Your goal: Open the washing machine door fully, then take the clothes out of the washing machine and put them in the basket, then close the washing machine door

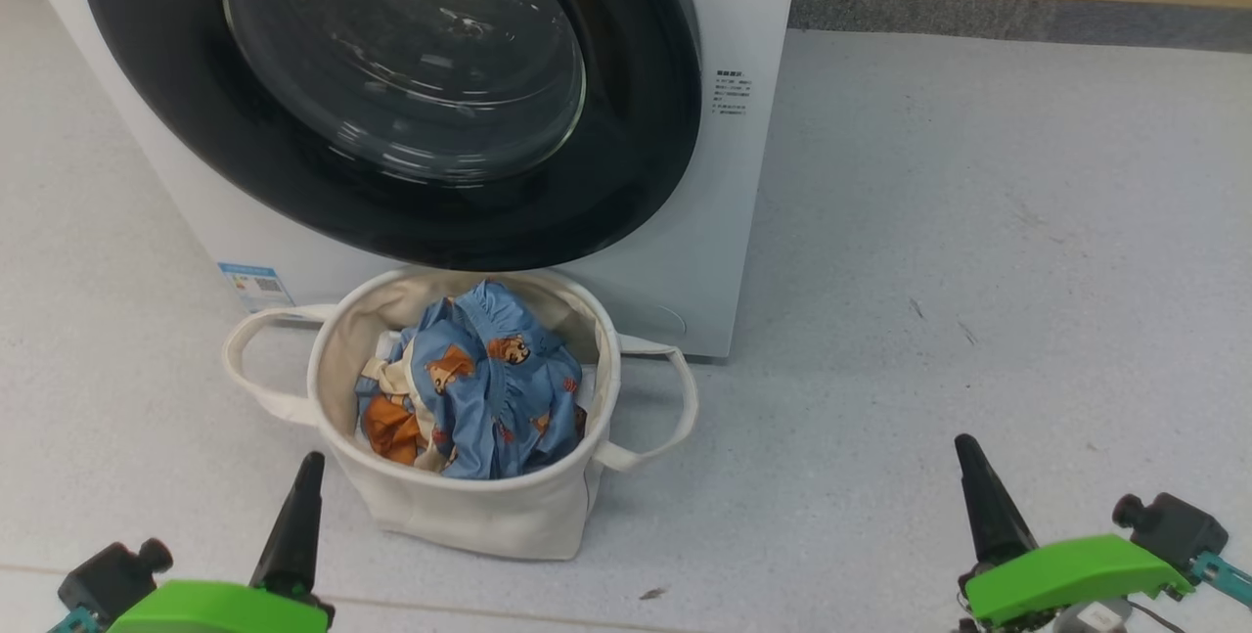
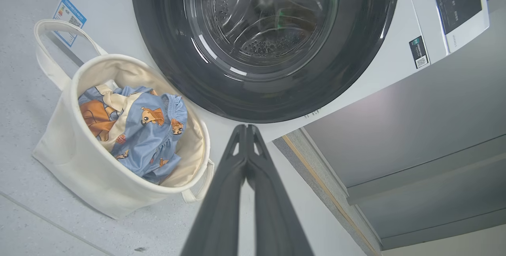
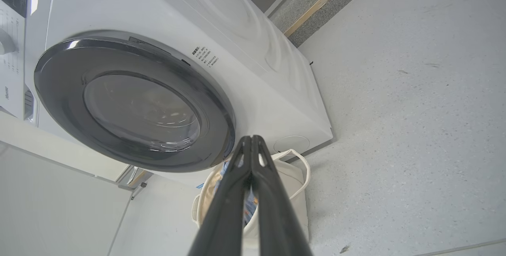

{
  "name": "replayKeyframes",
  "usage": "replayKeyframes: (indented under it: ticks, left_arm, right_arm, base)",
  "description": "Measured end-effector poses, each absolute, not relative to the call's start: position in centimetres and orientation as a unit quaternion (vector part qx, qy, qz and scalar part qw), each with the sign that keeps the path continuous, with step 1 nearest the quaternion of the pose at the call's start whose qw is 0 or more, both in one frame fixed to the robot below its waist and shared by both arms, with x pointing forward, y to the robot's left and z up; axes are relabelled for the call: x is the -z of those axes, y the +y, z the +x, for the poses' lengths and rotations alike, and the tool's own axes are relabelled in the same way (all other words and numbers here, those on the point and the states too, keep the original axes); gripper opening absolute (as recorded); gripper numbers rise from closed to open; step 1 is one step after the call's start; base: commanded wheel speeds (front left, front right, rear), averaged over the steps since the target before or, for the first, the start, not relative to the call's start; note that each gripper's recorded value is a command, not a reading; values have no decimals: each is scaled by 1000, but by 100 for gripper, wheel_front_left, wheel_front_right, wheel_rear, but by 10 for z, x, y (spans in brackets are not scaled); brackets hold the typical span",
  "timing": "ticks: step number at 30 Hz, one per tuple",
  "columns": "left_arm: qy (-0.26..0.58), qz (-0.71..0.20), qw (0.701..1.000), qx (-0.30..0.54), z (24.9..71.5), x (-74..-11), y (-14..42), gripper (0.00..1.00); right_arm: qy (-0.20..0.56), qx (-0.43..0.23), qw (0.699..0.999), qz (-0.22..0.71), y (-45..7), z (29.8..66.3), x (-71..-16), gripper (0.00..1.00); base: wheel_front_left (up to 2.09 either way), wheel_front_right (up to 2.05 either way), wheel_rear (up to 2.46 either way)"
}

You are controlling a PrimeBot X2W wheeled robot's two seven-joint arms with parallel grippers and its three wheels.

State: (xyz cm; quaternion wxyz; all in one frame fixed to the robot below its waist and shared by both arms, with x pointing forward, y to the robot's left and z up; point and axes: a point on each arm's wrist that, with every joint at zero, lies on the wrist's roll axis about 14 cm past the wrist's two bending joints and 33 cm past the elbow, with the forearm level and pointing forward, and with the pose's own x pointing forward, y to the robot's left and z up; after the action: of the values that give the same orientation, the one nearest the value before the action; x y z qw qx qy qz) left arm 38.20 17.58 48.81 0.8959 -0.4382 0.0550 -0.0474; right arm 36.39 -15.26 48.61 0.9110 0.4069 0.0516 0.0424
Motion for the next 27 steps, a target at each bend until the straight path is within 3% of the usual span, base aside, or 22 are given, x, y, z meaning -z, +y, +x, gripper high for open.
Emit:
replayKeyframes:
  ticks: [27]
  left_arm:
    - [53, -553, 831, 13, 382, -486, 183, 0]
  right_arm:
    - [47, -3, 842, 538, -174, 369, -482, 0]
  base:
    - [0, 0, 0]
